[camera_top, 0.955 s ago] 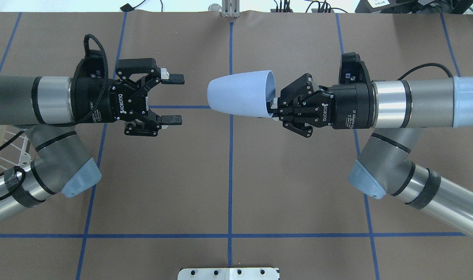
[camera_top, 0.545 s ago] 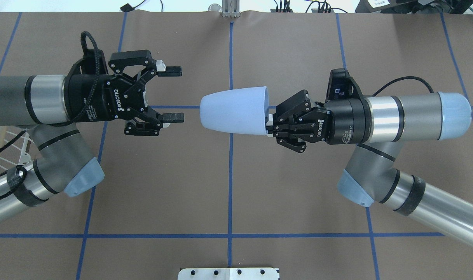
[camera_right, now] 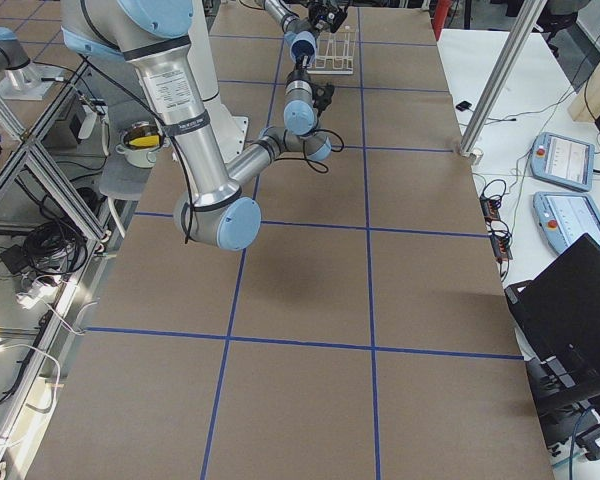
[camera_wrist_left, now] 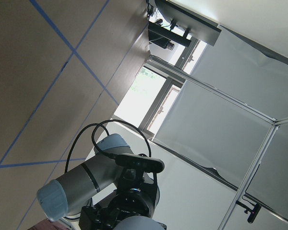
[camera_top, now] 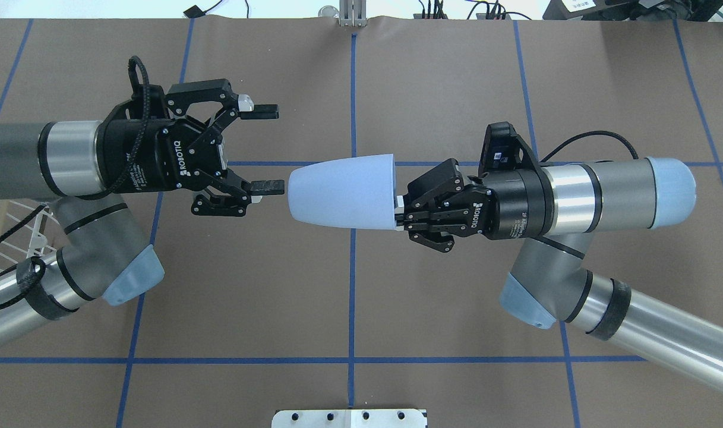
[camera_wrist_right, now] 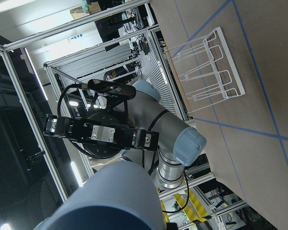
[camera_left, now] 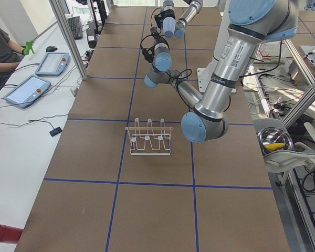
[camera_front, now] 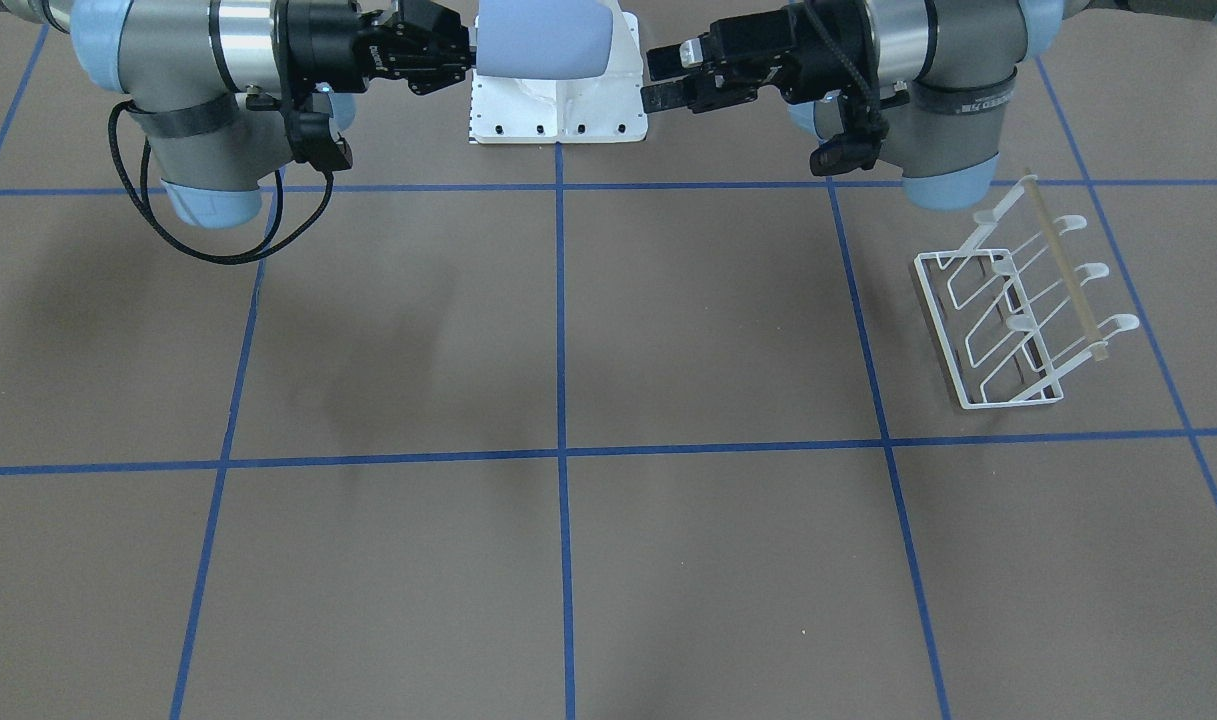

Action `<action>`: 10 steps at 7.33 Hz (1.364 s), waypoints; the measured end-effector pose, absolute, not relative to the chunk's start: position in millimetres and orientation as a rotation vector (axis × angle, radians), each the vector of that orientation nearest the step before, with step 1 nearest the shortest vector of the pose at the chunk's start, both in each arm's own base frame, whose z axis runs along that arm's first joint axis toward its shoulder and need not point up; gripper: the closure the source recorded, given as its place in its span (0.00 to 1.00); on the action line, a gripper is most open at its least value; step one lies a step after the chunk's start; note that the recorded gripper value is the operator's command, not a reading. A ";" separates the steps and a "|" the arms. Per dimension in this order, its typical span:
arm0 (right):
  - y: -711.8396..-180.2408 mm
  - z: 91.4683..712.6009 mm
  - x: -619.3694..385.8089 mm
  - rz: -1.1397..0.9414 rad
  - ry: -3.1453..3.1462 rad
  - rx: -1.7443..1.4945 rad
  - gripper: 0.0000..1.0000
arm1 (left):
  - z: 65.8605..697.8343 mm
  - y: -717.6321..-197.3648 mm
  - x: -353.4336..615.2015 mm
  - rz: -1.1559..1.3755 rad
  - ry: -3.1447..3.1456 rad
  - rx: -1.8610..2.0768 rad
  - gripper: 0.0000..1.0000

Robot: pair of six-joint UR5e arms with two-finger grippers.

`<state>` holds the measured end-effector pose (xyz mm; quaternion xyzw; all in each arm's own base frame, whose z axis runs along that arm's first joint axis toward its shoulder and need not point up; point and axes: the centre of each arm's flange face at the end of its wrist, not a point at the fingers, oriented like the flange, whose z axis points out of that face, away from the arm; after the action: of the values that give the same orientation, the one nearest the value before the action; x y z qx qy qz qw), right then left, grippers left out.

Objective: Hang cup on cup holder
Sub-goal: 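Close the left gripper on the cup's closed end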

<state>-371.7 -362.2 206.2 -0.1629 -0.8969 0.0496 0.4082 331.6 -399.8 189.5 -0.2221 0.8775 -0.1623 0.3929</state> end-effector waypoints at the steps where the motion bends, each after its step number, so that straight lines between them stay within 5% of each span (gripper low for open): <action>1: -364.8 203.4 -374.6 0.134 -2.268 -0.407 1.00 | 190.6 -397.0 331.3 -0.406 2.233 -0.582 0.02; 10: -364.8 192.8 -398.5 0.174 -2.296 -0.424 1.00 | 192.5 -378.7 342.1 -0.357 2.246 -0.645 0.03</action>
<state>-398.5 -364.8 192.8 -0.1668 -0.9032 0.0683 0.3895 342.1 -378.7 192.5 -0.2523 0.8792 -0.1396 0.3793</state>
